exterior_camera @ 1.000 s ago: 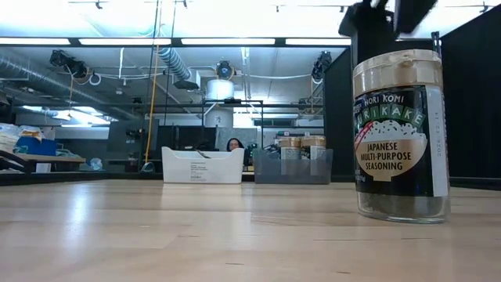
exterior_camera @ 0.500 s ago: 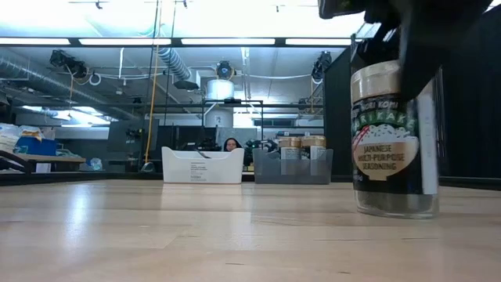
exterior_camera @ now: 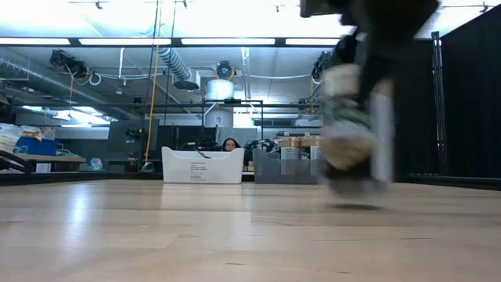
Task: Sort spices by type
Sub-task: Put the brown seasoning bottle into the top black bin
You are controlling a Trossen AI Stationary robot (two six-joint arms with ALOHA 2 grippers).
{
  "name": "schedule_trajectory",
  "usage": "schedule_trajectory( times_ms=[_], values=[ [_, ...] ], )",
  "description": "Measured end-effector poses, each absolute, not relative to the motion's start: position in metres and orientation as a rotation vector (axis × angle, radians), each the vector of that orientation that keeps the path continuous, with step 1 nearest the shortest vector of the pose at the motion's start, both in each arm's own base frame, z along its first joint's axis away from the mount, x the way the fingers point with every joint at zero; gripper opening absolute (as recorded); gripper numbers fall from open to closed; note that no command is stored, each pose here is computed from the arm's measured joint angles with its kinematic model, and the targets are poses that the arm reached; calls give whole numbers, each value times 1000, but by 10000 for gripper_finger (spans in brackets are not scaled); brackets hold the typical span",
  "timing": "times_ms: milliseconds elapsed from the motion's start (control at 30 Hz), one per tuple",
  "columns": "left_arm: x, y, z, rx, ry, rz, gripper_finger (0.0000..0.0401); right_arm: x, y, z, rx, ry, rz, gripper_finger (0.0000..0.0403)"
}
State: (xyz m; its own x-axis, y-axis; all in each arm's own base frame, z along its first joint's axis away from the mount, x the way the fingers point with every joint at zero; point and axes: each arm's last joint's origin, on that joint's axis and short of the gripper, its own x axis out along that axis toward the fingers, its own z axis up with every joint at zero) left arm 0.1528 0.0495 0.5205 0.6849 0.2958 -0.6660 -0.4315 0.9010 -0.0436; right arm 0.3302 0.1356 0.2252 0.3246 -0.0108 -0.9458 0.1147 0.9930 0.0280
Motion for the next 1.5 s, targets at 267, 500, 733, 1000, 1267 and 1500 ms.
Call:
schedule_trajectory(
  times_ms=[267, 500, 733, 1000, 1267, 1500],
  values=[
    [153, 49, 521, -182, 712, 403, 163, 365, 60, 274, 0, 1140, -133, 285],
    [153, 49, 521, -182, 711, 403, 163, 373, -50, 325, -33, 1038, -293, 285],
    [153, 50, 521, -182, 712, 404, 163, 355, -145, 349, 40, 917, -516, 285],
    [153, 50, 521, -174, 712, 424, 163, 344, -190, 341, 78, 836, -561, 285],
    [152, 51, 521, -162, 711, 455, 163, 344, -199, 309, 83, 834, -572, 285],
    [152, 51, 521, -160, 708, 464, 163, 344, -197, 284, 111, 851, -548, 285]
  ],
)
